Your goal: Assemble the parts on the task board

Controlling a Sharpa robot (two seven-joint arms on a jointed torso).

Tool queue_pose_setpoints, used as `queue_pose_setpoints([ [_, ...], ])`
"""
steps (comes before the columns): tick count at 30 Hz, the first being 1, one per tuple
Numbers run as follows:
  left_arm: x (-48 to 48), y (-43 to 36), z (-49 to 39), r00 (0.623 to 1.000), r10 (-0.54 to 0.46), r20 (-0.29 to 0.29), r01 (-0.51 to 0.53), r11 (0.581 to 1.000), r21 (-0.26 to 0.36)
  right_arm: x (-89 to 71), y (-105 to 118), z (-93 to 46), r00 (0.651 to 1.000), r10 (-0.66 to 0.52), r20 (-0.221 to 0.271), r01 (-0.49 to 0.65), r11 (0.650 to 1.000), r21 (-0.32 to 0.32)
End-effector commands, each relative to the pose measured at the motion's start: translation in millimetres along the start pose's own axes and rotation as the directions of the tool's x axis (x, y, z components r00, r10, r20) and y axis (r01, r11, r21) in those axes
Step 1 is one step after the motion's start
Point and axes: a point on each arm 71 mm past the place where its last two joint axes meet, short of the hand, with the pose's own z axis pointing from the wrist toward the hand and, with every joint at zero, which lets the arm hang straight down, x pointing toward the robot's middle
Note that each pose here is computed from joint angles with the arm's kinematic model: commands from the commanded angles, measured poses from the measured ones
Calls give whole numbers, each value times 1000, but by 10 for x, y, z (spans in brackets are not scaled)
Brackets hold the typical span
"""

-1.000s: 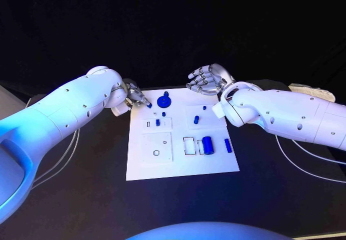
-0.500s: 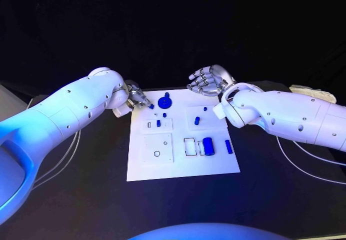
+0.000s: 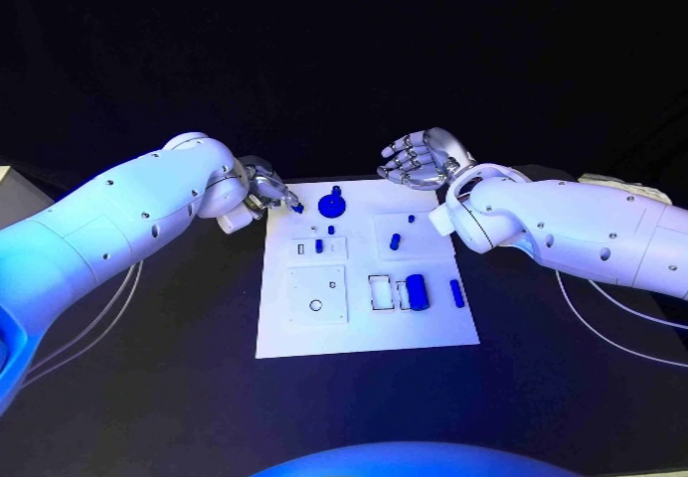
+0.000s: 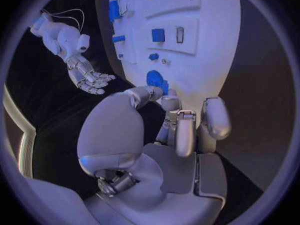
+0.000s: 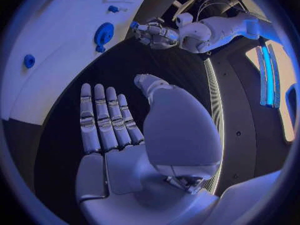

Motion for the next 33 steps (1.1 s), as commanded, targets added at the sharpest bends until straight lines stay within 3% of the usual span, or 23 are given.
queue_pose_setpoints([
  [1, -17, -6, -54, 999, -40, 24, 39, 999, 19, -18, -8, 2, 1000, 0, -4, 0, 1000, -5],
  [9, 1, 10, -193, 999, -35, 32, 34, 999, 38, -36, -55, 1, 1000, 0, 0, 0, 1000, 7],
  [15, 116, 12, -246, 998, -11, 55, 9, 999, 44, -49, -98, -10, 1000, 0, 3, 0, 1000, 17],
  [23, 295, 68, -257, 997, 13, 70, -16, 999, 45, -59, -131, -20, 1000, -1, 6, 1, 1000, 24],
  [33, 549, 175, -202, 995, 58, 75, -61, 997, 36, -55, -148, -27, 1000, 0, 4, 0, 1000, 27],
])
